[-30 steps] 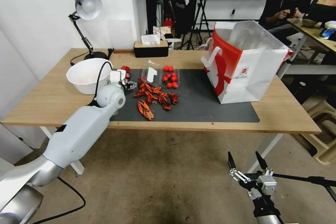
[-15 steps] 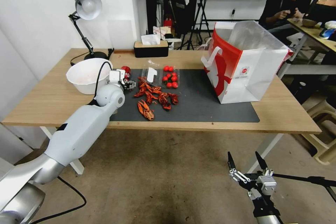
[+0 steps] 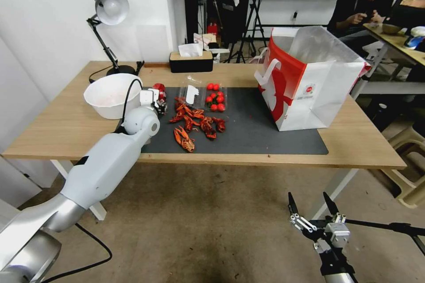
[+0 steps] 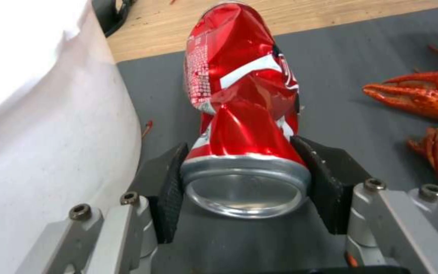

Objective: Pick up the trash from the table and place it into the takeout bag.

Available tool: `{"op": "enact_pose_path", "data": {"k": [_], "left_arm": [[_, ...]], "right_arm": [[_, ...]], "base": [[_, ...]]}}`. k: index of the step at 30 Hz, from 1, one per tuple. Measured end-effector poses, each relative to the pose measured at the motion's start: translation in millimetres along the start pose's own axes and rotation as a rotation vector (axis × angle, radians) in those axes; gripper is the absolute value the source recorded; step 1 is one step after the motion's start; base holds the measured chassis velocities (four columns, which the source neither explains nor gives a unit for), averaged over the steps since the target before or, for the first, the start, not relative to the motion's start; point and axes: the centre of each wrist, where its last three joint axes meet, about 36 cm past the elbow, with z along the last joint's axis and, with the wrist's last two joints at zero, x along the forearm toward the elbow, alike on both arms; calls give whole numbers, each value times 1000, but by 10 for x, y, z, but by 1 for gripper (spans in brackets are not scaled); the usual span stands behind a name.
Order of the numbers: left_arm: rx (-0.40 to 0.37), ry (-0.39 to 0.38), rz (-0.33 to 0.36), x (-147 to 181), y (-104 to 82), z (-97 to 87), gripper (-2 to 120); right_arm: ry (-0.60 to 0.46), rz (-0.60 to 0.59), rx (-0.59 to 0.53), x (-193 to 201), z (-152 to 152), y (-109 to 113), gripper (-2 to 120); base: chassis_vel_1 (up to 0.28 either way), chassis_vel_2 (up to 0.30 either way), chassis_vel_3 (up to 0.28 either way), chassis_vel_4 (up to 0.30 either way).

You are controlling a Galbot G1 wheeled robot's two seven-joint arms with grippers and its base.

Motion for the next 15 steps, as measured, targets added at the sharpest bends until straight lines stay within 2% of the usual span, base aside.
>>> {"op": "enact_pose_path", "data": {"k": [11, 14, 15], "left_arm": [[31, -16, 9, 0, 7, -7, 50], [62, -86, 49, 63, 18, -58, 50], [62, -86, 49, 63, 18, -58, 50]], "right_arm": [[0, 1, -1, 7, -3, 5, 100], [-3, 0, -1, 5, -12, 9, 100], [-3, 0, -1, 5, -12, 9, 100]], "base": [[0, 0, 0, 0], [0, 0, 0, 0], [0, 0, 0, 0]]}}
